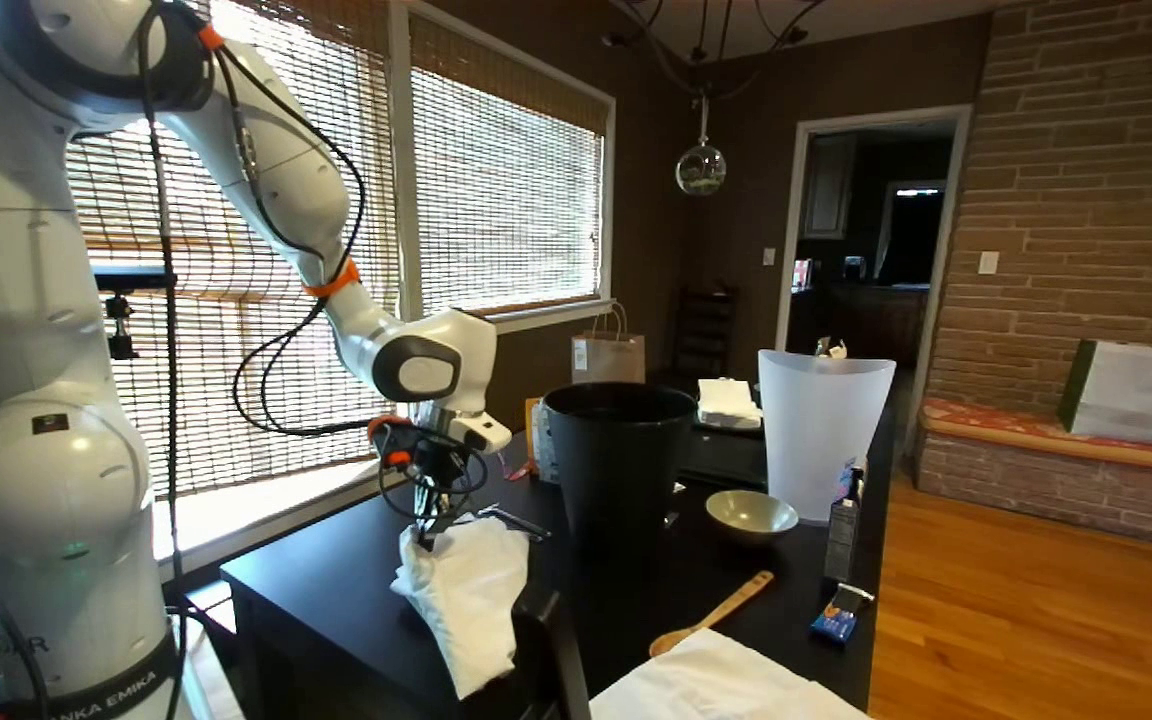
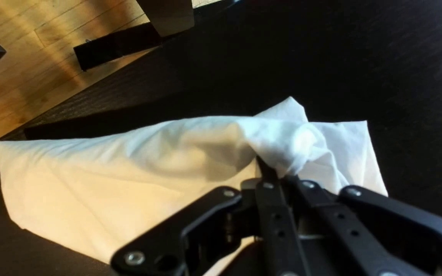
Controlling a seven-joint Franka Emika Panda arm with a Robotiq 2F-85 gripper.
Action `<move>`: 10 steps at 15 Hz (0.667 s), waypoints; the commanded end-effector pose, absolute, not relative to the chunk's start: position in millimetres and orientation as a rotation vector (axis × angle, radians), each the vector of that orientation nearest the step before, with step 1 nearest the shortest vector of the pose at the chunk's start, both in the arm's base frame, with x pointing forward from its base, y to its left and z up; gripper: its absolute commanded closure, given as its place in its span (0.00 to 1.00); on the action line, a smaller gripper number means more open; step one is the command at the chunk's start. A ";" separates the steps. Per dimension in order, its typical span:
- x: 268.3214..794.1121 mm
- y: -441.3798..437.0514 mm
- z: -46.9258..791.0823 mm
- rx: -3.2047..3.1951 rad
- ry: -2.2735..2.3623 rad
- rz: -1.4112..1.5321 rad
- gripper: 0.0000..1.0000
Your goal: Fold the towel to the left on the table
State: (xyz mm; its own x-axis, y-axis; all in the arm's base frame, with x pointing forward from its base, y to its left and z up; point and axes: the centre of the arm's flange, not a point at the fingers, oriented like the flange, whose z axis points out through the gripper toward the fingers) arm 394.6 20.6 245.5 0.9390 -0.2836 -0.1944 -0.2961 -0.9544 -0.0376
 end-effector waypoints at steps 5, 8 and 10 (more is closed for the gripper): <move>393.8 34.0 238.4 -2.965 0.407 0.297 0.37; 394.2 33.3 243.1 -2.956 0.409 0.282 0.16; 396.0 29.7 249.9 -2.951 0.420 0.248 0.01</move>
State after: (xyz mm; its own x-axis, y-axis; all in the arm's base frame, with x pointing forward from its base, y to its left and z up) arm 393.9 31.1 241.8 0.9420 -0.2599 -0.2123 -0.2834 -0.9549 -0.0886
